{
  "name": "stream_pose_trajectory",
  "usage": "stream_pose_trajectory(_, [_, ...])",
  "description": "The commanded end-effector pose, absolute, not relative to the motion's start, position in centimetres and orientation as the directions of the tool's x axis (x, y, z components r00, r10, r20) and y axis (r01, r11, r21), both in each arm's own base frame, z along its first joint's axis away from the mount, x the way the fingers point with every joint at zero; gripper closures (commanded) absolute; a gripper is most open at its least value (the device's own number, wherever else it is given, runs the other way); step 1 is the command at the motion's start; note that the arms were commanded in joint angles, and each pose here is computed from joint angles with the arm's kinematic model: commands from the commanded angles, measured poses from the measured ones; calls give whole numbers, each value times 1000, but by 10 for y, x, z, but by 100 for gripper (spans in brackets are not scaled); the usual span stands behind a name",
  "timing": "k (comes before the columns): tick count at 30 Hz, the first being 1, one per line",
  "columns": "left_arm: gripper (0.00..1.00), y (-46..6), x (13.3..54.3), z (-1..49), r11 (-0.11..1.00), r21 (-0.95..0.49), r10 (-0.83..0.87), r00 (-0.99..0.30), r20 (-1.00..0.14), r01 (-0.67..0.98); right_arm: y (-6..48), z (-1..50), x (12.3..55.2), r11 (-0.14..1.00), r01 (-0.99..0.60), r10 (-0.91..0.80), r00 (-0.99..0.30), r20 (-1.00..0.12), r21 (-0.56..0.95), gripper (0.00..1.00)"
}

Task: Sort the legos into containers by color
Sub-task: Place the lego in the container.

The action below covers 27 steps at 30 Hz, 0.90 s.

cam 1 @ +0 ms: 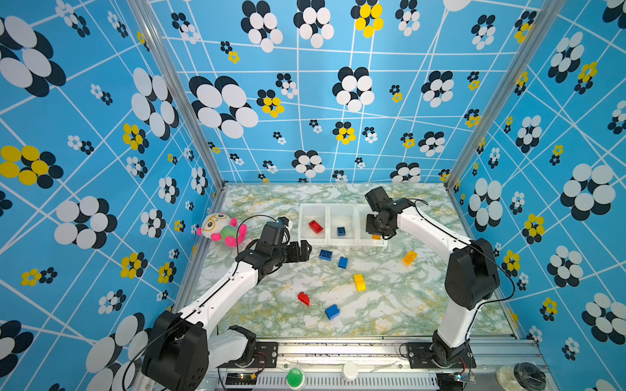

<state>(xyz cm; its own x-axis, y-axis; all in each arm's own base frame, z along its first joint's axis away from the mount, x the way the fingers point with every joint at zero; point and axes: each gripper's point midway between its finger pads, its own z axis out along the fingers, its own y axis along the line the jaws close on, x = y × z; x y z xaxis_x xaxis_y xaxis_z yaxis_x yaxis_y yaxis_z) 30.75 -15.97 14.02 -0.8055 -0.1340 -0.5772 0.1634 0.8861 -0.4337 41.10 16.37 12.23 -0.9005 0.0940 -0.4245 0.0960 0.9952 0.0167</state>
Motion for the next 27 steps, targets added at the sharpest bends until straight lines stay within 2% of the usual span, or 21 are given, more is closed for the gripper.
stream_pose_trajectory(1, [1, -158, 306, 139, 884, -442, -138, -815, -563, 155, 158, 117, 428, 997, 69, 48, -909, -413, -38, 69])
stream_pose_trajectory(13, [1, -159, 309, 141, 887, -433, -127, -815, -565, 161, 171, 80, 467, 998, 44, 23, -928, -371, -50, 66])
stream_pose_trajectory(17, [1, -158, 309, 142, 887, -433, -129, -815, -565, 160, 174, 79, 467, 998, 52, 37, -929, -368, -31, 50])
stream_pose_trajectory(20, [1, -158, 309, 142, 887, -433, -129, -815, -565, 160, 175, 80, 466, 998, 56, 44, -930, -366, -22, 43])
stream_pose_trajectory(27, [1, -156, 308, 142, 892, -425, -130, -814, -566, 154, 174, 89, 461, 998, 59, 53, -927, -370, -6, 40])
